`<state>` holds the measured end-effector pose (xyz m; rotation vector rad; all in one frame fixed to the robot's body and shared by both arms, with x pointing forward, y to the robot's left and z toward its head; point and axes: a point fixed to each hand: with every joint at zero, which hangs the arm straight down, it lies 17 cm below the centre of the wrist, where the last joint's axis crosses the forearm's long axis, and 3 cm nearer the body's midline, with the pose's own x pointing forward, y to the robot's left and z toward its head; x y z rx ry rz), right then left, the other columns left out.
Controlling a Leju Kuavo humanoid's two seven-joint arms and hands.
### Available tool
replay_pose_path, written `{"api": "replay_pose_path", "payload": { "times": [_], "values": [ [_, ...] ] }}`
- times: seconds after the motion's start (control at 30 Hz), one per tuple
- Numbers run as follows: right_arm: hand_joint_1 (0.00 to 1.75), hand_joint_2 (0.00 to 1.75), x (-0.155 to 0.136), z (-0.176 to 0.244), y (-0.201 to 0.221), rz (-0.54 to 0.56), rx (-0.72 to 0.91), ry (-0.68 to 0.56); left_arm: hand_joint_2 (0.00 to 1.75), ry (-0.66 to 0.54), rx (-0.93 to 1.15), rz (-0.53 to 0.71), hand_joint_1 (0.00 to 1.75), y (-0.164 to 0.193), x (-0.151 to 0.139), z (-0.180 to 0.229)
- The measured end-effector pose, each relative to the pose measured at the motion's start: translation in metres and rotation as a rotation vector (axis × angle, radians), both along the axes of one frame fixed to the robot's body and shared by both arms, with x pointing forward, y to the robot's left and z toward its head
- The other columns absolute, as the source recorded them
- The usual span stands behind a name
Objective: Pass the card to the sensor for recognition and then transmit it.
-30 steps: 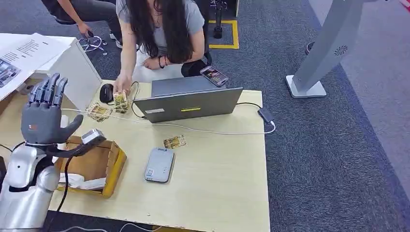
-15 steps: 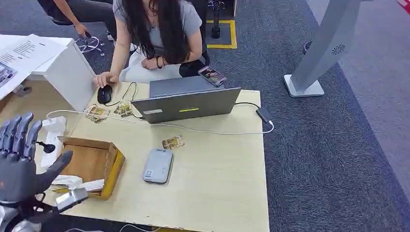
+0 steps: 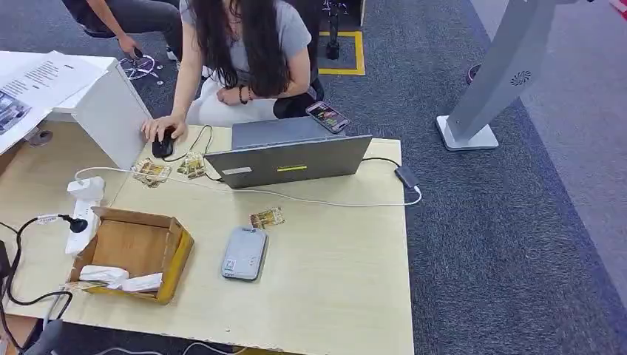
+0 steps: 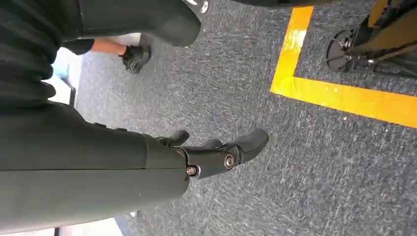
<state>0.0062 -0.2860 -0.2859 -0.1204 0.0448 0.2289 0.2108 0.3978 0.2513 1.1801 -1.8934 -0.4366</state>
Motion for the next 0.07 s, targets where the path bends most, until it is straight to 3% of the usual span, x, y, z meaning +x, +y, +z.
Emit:
{"api": "replay_pose_path", "payload": {
  "times": [0.07],
  "values": [
    [0.00,1.75,0.0004,0.0000,0.0017,-0.007,-0.001,-0.001,1.75,0.023,-0.030,0.030,0.00,0.0070,-0.0064,-0.0064]
  ]
}}
